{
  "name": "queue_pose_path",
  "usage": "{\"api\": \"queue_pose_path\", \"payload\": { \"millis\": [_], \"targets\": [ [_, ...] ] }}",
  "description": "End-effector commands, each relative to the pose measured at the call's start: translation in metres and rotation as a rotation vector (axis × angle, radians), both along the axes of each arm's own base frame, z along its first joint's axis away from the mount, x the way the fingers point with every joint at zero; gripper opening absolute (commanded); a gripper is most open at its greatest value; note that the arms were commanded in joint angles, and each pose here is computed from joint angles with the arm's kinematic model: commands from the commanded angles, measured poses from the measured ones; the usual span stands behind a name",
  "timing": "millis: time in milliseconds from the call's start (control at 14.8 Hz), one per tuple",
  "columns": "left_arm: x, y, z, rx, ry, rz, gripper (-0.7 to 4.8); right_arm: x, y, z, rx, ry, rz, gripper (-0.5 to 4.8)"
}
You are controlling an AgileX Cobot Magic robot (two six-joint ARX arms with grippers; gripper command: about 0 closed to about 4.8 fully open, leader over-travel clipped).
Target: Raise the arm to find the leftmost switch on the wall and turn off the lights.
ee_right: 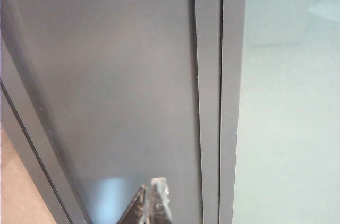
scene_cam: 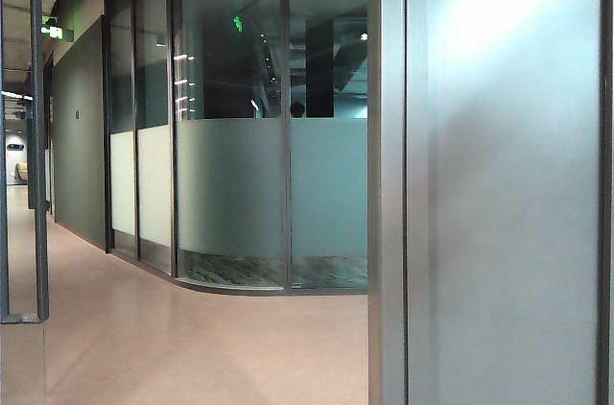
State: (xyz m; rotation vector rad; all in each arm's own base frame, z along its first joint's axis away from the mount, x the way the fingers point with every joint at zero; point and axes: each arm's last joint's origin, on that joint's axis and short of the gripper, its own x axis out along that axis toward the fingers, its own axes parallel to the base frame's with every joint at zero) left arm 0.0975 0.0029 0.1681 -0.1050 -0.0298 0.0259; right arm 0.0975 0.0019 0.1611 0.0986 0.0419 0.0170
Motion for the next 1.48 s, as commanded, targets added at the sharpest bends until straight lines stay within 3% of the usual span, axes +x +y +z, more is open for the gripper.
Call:
{"api": "queue_pose_path", "payload": {
  "millis": [67,540,675,945,1214,1282,1484],
  "targets": [
    [0.000,0.000,0.002,0.001,-0.016,0.001,-0.05,0.000,0.000,0.002,-0.002,-0.021,-0.003,-0.01],
    [0.000,0.000,0.003,0.001,-0.027,0.001,-0.04,0.000,0.000,0.002,-0.001,-0.022,-0.003,-0.01],
    [-0.001,0.000,0.012,-0.011,-0.117,-0.002,-0.05,0.000,0.001,0.010,0.020,-0.096,0.018,-0.01],
    [-0.012,-0.002,0.047,-0.057,-0.425,-0.084,-0.05,-0.012,0.001,0.056,0.121,-0.421,0.051,0.00],
    [-0.040,-0.002,0.115,-0.055,-0.626,-0.058,-0.05,-0.048,0.000,0.137,0.113,-0.674,0.050,0.00],
    [-0.050,-0.002,0.150,-0.057,-0.684,-0.050,-0.05,-0.056,-0.001,0.170,0.119,-0.722,0.029,-0.01],
    [-0.041,-0.003,0.233,-0.038,-0.719,-0.083,-0.05,-0.048,-0.001,0.239,0.117,-0.736,0.040,-0.01]
  ]
}}
